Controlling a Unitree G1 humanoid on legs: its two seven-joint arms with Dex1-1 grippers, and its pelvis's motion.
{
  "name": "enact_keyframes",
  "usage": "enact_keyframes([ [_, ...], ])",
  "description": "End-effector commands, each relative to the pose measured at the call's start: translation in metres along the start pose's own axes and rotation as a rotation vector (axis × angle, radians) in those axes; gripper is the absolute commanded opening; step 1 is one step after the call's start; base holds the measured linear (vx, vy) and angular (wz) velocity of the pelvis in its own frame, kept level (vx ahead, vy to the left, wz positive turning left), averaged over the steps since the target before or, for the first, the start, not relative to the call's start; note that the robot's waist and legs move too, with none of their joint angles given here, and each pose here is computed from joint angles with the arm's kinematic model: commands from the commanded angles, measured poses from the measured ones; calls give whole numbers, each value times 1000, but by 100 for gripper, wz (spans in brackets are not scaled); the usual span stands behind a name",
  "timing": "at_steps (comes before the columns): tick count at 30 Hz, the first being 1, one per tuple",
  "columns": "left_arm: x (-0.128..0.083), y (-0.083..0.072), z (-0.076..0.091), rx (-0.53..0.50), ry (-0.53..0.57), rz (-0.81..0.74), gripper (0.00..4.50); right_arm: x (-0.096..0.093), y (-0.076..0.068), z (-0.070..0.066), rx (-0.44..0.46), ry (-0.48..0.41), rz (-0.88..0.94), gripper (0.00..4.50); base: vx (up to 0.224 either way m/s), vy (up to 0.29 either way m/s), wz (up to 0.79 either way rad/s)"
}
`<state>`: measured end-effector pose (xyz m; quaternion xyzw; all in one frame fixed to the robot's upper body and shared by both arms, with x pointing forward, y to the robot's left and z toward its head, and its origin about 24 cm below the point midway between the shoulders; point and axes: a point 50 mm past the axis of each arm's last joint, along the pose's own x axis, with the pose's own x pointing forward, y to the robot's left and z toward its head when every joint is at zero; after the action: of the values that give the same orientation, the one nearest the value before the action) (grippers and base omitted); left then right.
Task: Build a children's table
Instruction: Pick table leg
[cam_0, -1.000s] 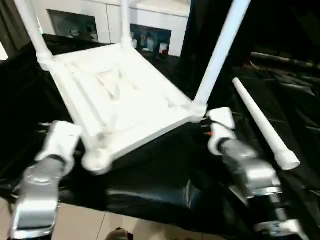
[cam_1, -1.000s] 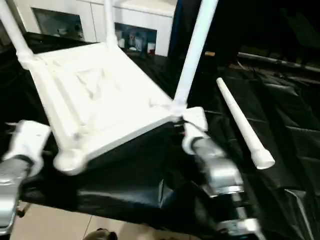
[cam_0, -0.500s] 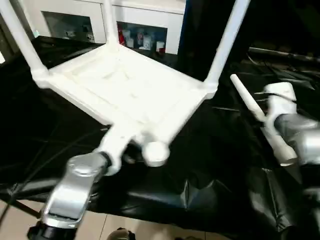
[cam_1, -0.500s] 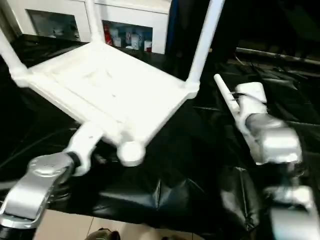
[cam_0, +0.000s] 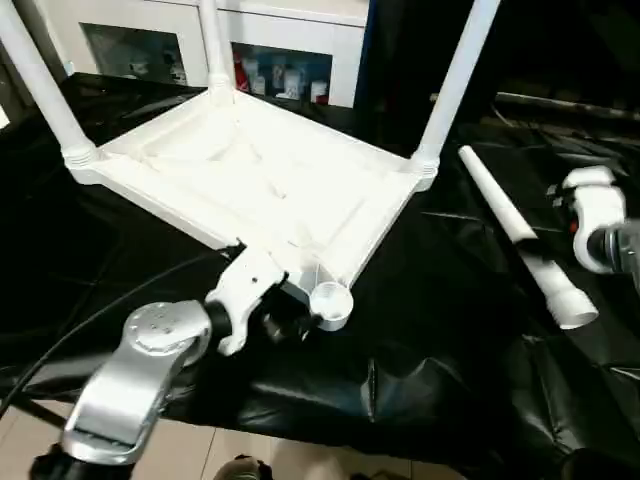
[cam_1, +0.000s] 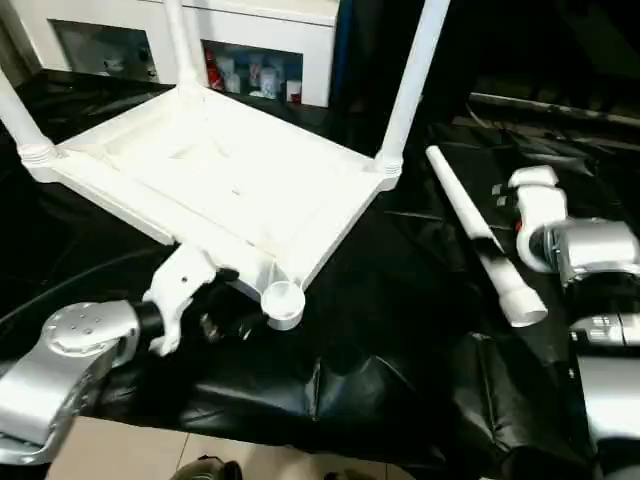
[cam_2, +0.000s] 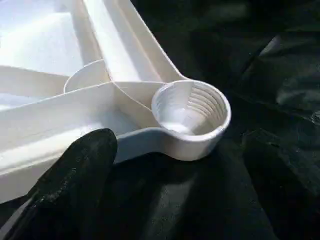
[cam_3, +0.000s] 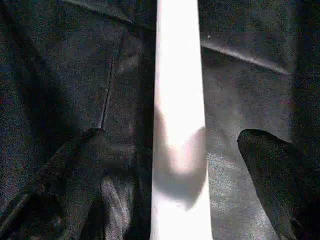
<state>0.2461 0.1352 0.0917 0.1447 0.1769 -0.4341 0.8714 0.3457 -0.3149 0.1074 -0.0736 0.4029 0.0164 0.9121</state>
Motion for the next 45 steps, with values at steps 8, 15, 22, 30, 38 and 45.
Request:
enact_keyframes([
  [8, -16, -11, 4, 7, 11, -112, 446, 6, -12, -16, 2, 76, -41, 450, 0, 0, 0],
  [15, -44, -12, 8, 12, 54, -143, 446, 5, -17, -16, 62, 44, -46, 450, 0, 0, 0],
  [22, -66, -15, 12, 28, 95, -185, 446, 1, -21, -14, 47, 54, -46, 450, 0, 0, 0],
  [30, -67, -15, 18, 29, 87, -199, 450, -5, -22, -6, 45, 47, -9, 383, 0, 0, 0],
  [38, -66, -16, 18, 40, 92, -215, 450, -10, -27, -4, 14, 61, 12, 312, 0, 0, 0],
  [45, -67, -15, 15, 46, 98, -211, 450, -13, -30, -8, -20, 96, 33, 254, 0, 0, 0],
])
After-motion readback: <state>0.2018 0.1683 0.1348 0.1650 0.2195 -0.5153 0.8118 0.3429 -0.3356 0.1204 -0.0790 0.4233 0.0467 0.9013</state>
